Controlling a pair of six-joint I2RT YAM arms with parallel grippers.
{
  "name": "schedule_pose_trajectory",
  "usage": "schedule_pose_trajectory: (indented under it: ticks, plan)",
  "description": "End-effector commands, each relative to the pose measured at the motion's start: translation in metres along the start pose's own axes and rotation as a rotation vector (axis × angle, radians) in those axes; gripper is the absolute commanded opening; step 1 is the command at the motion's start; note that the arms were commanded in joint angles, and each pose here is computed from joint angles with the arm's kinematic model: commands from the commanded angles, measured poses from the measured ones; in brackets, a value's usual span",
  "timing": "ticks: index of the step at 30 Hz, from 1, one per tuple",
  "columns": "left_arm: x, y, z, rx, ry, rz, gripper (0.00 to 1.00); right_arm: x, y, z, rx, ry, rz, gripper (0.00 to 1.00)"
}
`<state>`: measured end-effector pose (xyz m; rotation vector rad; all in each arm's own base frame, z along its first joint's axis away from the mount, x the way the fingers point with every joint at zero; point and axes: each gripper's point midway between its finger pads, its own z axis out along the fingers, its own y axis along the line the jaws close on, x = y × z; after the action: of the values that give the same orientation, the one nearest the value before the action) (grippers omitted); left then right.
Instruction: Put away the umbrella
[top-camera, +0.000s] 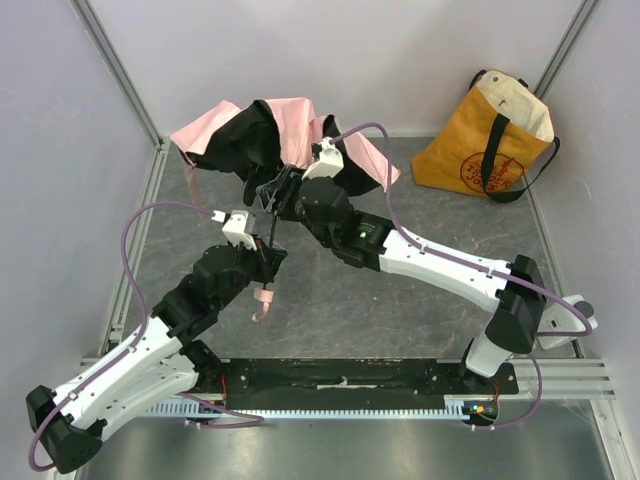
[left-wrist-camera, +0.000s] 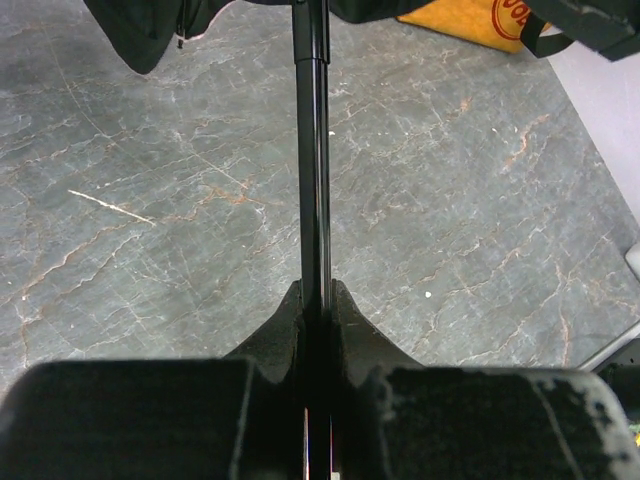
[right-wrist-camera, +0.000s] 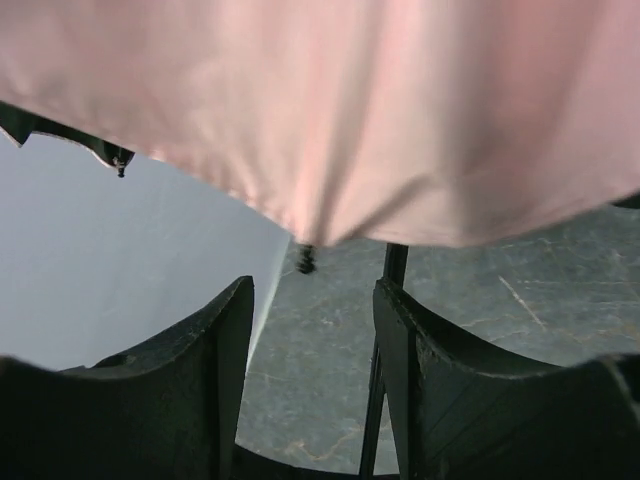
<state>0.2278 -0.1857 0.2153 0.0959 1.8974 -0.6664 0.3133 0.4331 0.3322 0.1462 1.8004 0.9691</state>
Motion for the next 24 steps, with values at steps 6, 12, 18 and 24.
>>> schedule_pose_trajectory:
  ticks: [6,12,18,24]
  plan:
    - [-0.07,-0.024,-0.014,0.073,-0.221,0.039,0.02,-0.036,-0.024,0.013,0.213,-0.092,-0.099,0.62]
    - [-0.074,-0.025,-0.016,0.079,-0.234,0.045,0.02,-0.055,-0.023,0.025,0.22,-0.108,-0.051,0.6]
    - [-0.076,-0.031,-0.018,0.111,-0.245,0.037,0.02,-0.069,-0.027,0.045,0.252,-0.148,-0.068,0.48]
    - [-0.078,-0.034,-0.023,0.133,-0.26,0.044,0.02,-0.065,-0.03,0.056,0.257,-0.137,-0.06,0.41]
